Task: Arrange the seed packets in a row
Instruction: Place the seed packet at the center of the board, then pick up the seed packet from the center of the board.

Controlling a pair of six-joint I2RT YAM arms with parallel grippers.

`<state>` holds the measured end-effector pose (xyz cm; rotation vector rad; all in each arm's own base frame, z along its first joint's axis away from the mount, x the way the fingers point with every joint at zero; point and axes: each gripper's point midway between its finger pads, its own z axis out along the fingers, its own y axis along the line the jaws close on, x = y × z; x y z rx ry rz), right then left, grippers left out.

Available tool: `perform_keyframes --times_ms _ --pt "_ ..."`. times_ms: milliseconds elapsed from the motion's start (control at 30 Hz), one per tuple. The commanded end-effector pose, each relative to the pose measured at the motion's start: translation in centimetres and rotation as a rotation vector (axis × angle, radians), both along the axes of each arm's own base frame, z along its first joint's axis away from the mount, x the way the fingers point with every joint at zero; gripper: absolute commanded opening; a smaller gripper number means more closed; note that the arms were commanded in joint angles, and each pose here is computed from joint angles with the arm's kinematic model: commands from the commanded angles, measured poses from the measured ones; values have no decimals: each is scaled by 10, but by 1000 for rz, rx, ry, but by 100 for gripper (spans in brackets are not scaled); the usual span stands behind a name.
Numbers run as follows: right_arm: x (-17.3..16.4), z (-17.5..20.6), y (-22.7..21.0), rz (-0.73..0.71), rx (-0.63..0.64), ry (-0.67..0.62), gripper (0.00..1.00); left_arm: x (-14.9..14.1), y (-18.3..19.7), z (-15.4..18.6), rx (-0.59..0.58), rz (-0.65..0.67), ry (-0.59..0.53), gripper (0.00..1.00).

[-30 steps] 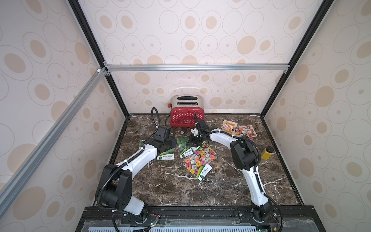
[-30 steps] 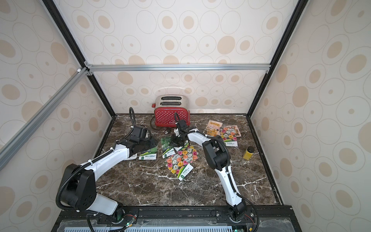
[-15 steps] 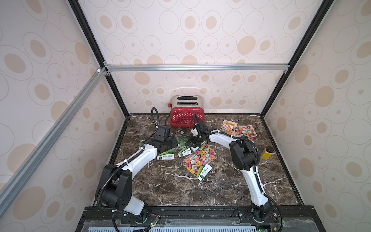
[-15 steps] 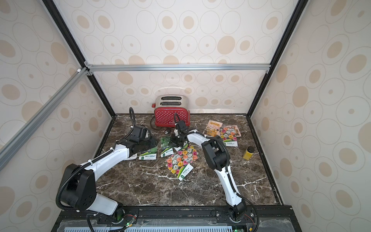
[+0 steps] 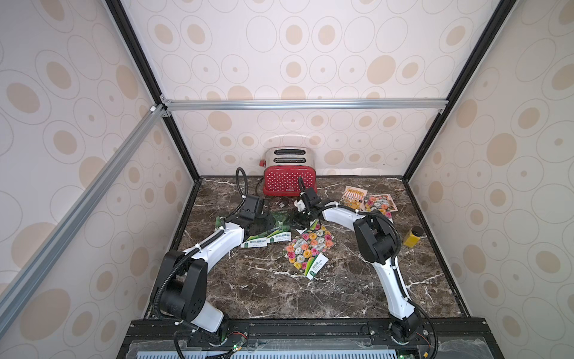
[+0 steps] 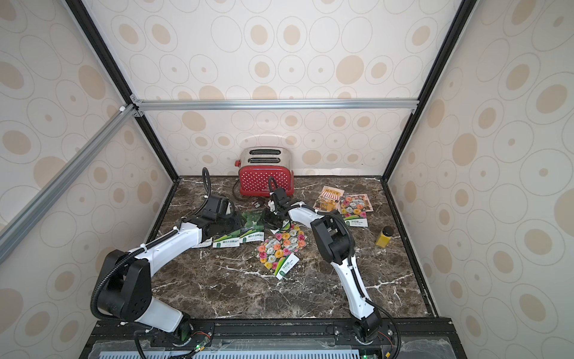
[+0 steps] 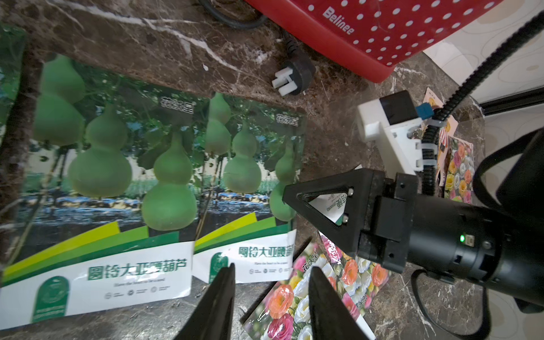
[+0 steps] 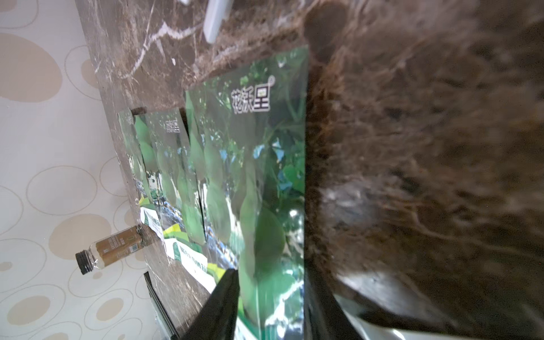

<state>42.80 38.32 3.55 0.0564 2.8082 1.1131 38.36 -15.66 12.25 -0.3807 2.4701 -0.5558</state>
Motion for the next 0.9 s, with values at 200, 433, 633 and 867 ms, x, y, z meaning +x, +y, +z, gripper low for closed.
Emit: perform_keyframes --times_ms 200,433,633,867 --pt "-19 -23 -32 -25 -141 47 43 9 -5 -10 -25 -2 12 42" --pt "-22 -23 -56 -39 -173 40 43 12 -8 -21 -21 -13 34 42" --pt "-31 -36 -85 -63 -201 66 43 13 -6 -35 -6 -3 64 41" --pt "-45 -40 -104 -67 -220 70 43 17 -20 -47 -4 -46 81 41"
